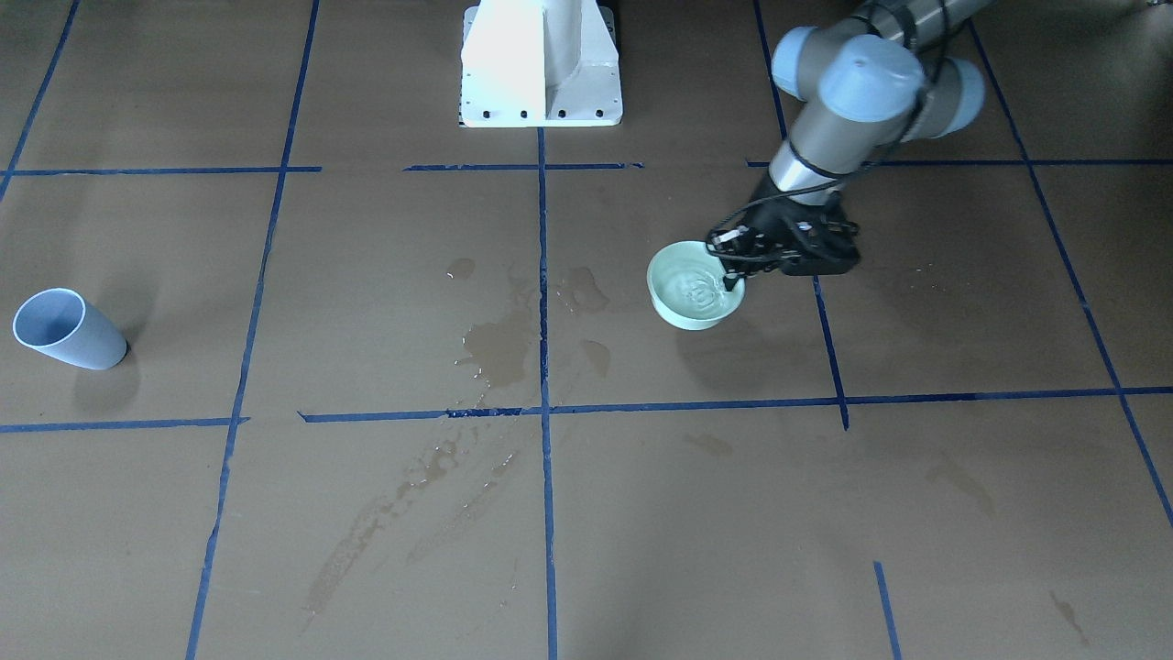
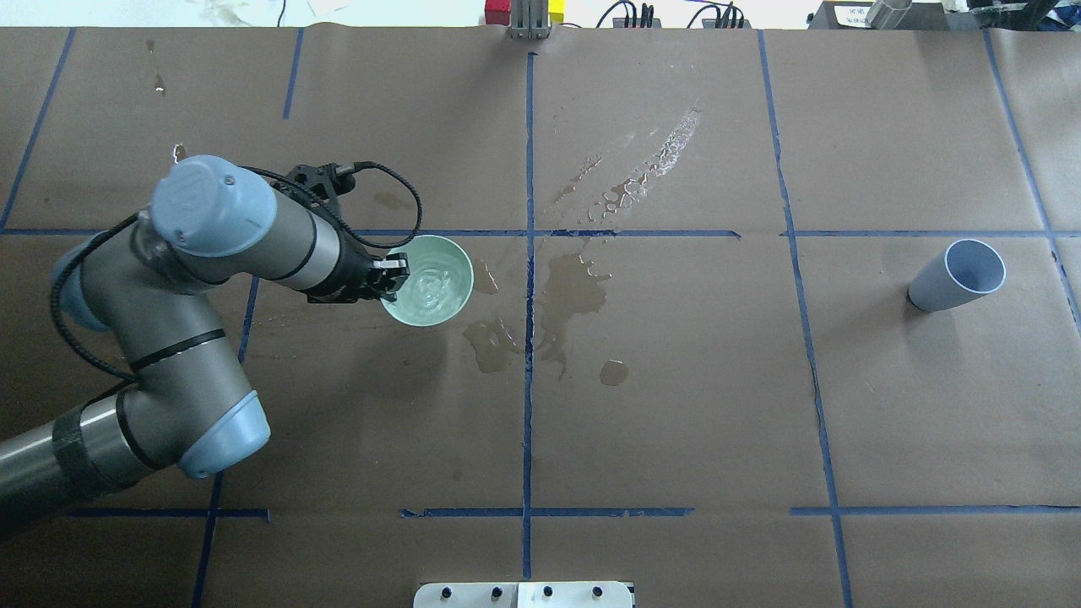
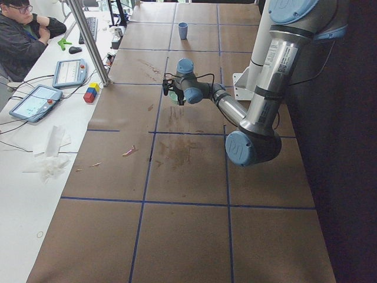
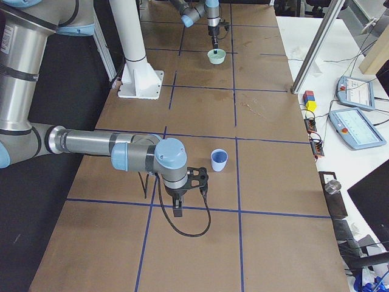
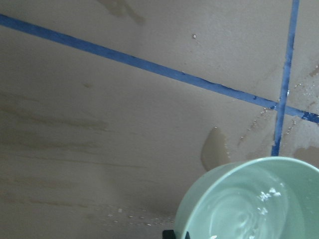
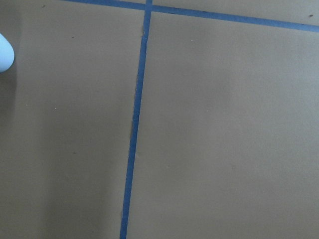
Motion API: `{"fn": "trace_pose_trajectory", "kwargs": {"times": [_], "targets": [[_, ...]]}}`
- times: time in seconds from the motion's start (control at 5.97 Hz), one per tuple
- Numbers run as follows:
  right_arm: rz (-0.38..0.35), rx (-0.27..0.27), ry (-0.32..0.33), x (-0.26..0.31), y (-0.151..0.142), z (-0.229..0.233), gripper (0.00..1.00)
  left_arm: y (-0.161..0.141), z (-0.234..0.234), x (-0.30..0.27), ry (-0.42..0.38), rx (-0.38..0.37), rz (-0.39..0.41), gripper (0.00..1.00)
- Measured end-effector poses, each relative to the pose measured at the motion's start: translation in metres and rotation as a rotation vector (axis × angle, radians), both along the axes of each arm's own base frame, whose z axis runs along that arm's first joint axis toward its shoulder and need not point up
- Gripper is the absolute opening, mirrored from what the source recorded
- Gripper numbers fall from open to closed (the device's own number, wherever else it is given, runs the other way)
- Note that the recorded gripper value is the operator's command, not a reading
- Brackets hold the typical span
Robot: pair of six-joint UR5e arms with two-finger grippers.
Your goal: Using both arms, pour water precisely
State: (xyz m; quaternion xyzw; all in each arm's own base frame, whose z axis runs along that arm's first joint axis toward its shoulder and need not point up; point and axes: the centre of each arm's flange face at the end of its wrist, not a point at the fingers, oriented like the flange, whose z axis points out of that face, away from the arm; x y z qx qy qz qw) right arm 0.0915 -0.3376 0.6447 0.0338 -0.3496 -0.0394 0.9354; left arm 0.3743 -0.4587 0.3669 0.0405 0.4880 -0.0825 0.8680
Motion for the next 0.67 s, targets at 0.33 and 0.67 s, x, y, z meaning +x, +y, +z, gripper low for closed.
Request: {"fn": "trace_pose_trajectory", "kwargs": {"times": [0.33,0.67], "targets": [[0.001,0.000,0.000,0.000,0.000,0.000,1.00,-0.013,0.086,-0.092,-0.033,0.060,0.070,0.00],[0.000,0.002,0.000,0.000,0.000,-0.001,1.00,-0.022,0.159,-0.171,-0.055,0.074,0.138,0.00]]}}
